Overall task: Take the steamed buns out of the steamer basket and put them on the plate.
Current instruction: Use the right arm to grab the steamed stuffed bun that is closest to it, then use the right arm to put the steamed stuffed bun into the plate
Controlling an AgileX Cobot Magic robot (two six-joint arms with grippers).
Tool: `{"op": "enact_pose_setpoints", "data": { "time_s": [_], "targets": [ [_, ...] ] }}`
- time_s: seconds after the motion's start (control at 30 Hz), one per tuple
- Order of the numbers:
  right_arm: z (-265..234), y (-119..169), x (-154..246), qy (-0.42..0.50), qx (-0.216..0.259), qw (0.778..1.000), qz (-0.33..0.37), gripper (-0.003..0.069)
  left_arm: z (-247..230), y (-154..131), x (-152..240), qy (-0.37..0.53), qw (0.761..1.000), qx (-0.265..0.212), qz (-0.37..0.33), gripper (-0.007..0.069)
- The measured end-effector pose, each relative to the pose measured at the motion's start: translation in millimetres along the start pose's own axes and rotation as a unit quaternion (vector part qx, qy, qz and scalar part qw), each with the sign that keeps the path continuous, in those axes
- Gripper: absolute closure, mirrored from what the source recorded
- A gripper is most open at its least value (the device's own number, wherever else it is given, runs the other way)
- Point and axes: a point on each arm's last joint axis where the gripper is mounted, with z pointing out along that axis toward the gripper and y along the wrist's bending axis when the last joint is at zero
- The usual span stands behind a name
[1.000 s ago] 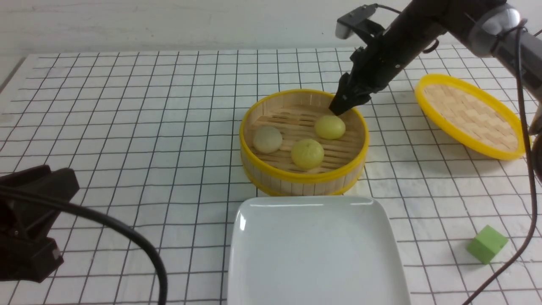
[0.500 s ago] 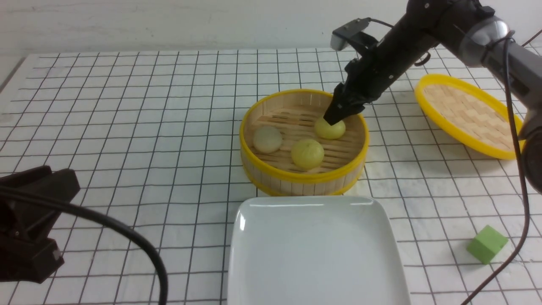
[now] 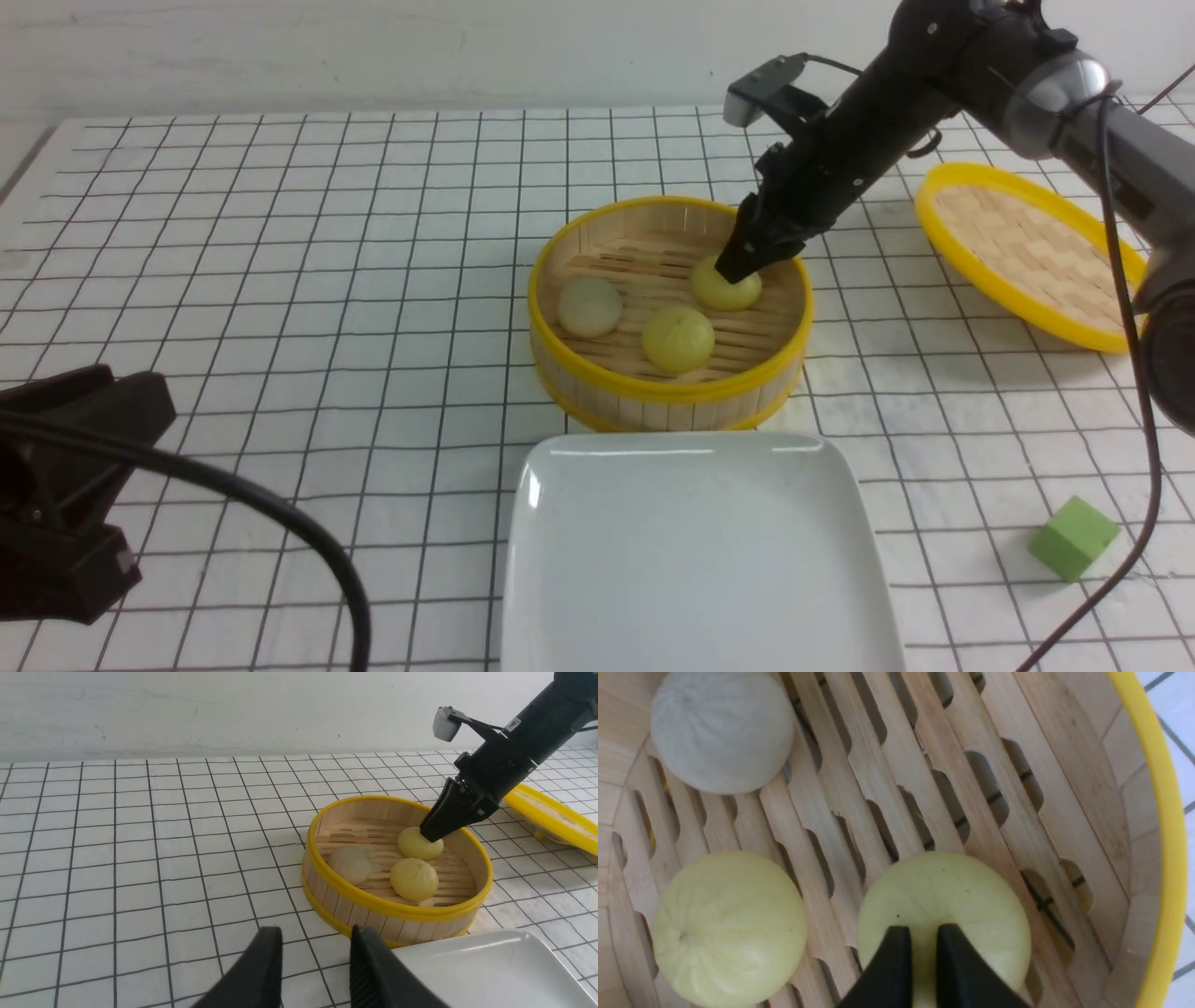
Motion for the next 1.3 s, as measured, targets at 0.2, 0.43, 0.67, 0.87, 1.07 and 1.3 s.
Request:
{"op": "enact_pose_setpoints", "data": {
  "time_s": [0.2,0.43,0.67,0.87,1.07,1.3],
  "targets": [
    [6.2,15.4,-8.4,0.005,-0.004,1.000,-0.019,0.0656,0.0,0.0,0.0,0.000,1.000,0.000,0.000,0.0384],
    [-58.6,40.0,-40.6,-0.054,0.037,0.997,-0.039,0.0653,0.0,0.0,0.1,0.000,1.000,0.000,0.000,0.0384],
    [-151.7,79.1,-60.3,-0.119,0.096,0.987,-0.049,0.0652,0.0,1.6,-2.0,-0.011,1.000,-0.009,0.000,0.0384],
    [-173.8,96.9,-58.1,-0.129,0.094,0.987,0.007,0.0651,-0.2,3.5,-4.3,-0.024,1.000,-0.019,0.000,0.0384],
    [-145.4,123.4,-35.2,-0.048,0.065,0.996,0.025,0.0650,-0.2,3.5,-4.4,-0.024,1.000,-0.019,-0.001,0.0384],
    [-121.4,162.3,9.3,0.043,0.019,0.998,0.034,0.0650,-0.2,3.7,-4.5,-0.025,0.999,-0.020,0.000,0.0384]
  ]
}}
